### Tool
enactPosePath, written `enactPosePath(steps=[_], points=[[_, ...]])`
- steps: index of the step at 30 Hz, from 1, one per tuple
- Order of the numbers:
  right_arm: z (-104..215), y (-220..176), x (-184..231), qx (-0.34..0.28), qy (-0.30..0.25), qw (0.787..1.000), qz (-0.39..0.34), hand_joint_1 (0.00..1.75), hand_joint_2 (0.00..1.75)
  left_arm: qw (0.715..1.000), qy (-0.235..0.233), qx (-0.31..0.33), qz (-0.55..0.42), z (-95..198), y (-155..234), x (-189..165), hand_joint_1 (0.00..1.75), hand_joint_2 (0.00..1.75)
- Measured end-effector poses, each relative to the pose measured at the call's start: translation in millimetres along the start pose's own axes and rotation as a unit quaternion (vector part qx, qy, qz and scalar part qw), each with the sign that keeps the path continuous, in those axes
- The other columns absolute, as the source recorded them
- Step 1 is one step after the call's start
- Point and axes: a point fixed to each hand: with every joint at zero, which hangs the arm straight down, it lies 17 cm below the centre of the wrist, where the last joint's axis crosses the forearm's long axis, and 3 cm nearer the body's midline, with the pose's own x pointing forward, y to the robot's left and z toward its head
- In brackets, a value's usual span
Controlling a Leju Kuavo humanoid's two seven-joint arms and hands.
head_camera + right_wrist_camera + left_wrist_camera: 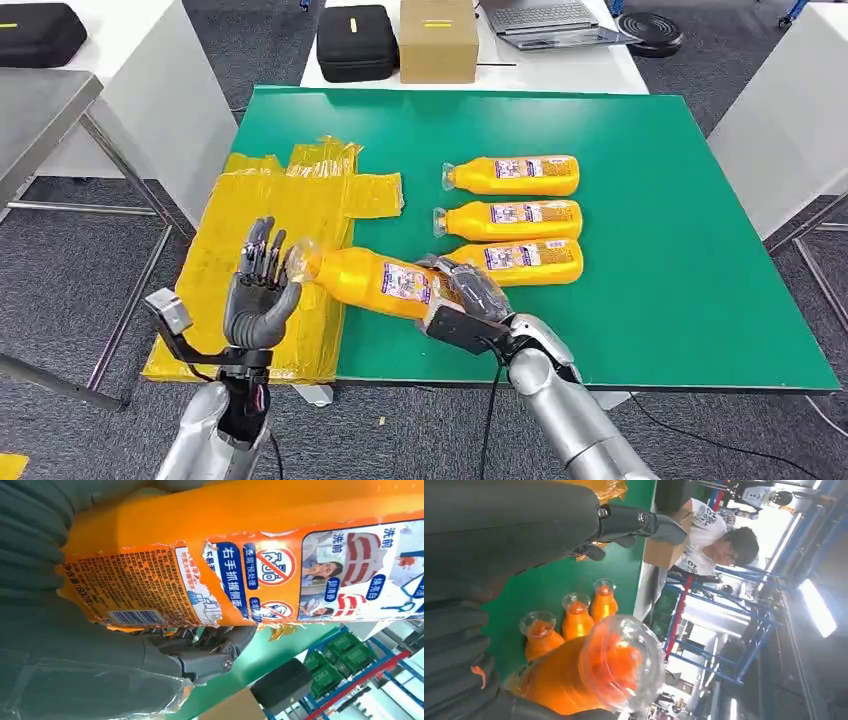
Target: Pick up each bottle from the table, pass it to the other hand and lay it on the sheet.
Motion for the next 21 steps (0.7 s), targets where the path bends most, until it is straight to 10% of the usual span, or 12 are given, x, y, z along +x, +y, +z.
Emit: enactPosePath(steps=[21], points=[[-22,-6,23,-0.005,-0.024,0.999,-0.021,1.75,1.75,0.998,0.036,-0.027,-0.041,5,-6,-19,0.0,1.75]])
